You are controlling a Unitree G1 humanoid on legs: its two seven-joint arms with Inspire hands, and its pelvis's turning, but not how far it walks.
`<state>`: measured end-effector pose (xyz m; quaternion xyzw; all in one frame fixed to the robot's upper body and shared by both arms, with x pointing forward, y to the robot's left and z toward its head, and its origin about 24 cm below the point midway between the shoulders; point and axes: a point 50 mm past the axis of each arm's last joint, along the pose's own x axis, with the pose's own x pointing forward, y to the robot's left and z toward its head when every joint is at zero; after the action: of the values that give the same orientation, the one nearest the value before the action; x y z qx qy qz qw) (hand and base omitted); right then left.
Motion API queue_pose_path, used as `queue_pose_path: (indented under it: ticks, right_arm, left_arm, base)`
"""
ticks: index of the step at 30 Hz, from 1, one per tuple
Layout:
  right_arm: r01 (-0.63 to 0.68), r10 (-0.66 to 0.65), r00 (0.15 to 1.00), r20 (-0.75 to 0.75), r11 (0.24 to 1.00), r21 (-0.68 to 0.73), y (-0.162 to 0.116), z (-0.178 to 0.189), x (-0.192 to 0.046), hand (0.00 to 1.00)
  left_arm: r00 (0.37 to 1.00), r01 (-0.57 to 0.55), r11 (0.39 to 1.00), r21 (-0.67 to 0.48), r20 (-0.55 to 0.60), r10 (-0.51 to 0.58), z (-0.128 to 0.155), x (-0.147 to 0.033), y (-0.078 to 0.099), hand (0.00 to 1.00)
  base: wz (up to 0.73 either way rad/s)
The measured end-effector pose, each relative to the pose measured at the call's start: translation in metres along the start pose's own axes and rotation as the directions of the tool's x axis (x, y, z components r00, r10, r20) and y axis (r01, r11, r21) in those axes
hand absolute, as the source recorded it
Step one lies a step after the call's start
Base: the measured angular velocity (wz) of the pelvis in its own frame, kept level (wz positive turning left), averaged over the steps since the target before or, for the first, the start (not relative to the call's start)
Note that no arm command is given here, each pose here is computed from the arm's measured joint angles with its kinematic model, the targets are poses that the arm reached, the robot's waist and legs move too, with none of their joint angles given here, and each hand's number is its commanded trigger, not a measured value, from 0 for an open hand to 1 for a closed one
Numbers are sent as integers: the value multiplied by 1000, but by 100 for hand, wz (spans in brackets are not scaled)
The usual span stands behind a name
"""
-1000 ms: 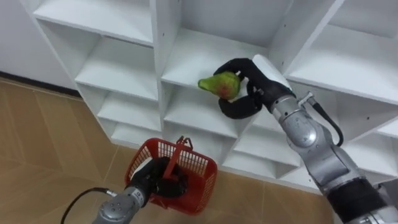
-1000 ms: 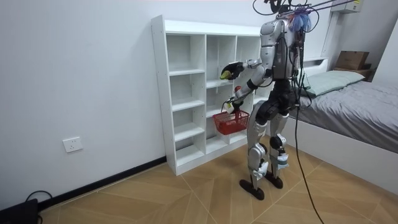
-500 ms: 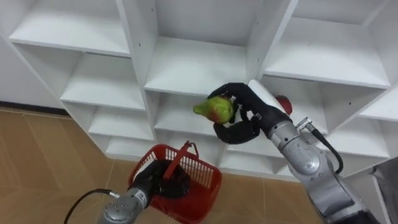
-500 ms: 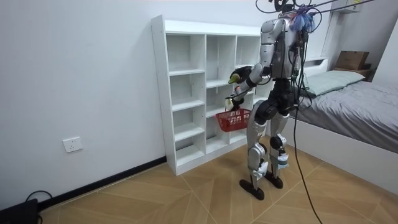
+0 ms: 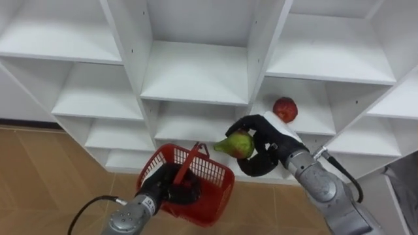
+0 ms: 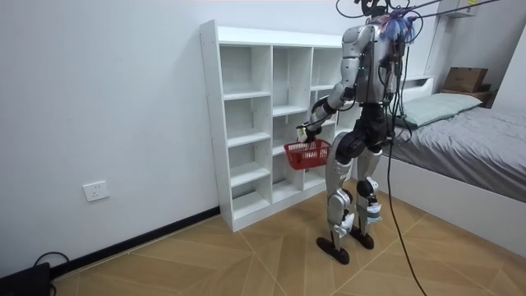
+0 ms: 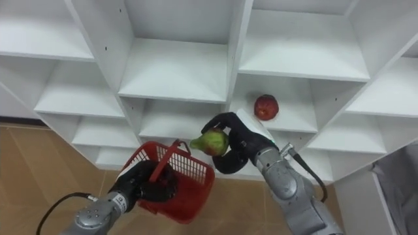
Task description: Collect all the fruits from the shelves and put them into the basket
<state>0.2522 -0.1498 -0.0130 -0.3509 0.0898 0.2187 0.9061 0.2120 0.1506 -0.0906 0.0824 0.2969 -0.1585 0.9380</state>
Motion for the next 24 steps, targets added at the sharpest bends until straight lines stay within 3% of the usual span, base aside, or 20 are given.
queue_pose_path:
  ticks: [10, 24]
  right_arm:
    - [-57, 57, 995, -80, 998, 8, 18, -22, -9, 100]
    - [-86, 74, 993, -92, 986, -140, 21, -22, -9, 100]
  left_arm:
    - [999, 8, 1000, -2, 39, -8, 4, 0, -1, 100]
    - [999, 18, 1000, -2, 42, -18, 4, 0, -3, 100]
  base:
    - [0]
    - [0]
